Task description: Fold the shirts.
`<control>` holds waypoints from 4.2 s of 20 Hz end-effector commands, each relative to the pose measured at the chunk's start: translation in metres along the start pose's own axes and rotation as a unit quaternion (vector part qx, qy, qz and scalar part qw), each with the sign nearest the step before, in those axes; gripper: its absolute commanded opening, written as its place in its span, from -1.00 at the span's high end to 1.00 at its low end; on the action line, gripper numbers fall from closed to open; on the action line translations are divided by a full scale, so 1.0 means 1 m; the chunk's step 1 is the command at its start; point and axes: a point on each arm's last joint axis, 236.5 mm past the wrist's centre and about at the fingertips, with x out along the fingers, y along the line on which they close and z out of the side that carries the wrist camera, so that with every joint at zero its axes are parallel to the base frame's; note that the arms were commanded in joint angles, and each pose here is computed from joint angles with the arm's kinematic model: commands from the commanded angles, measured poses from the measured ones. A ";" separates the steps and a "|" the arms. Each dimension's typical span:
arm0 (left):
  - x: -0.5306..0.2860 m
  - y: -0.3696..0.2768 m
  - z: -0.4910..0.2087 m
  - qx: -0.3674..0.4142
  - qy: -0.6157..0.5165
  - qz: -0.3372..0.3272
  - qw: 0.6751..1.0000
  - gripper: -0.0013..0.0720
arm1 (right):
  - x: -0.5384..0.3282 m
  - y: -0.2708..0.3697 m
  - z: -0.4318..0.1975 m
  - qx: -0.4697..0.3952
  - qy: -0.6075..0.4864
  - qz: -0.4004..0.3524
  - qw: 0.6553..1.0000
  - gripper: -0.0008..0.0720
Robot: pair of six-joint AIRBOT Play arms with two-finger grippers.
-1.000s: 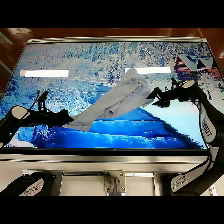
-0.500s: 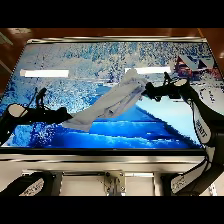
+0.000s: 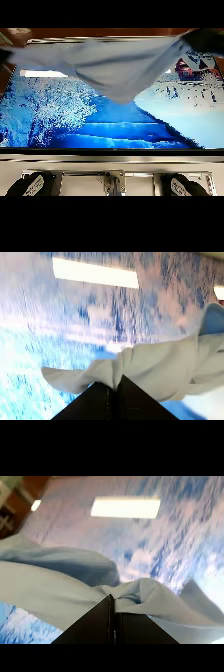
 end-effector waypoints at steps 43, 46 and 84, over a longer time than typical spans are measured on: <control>0.166 0.083 -0.298 -0.276 0.283 -0.050 0.917 -0.51 | 0.082 -0.212 -0.241 0.354 0.134 -0.161 0.911 -0.64; 0.108 0.125 -0.278 -0.310 0.347 -0.029 0.885 -0.19 | 0.022 -0.212 -0.221 0.271 0.186 -0.185 0.926 -0.64; 0.049 0.021 -0.441 -0.324 0.497 -0.105 0.798 0.85 | -0.078 -0.152 -0.472 0.421 0.469 -0.165 0.758 -0.93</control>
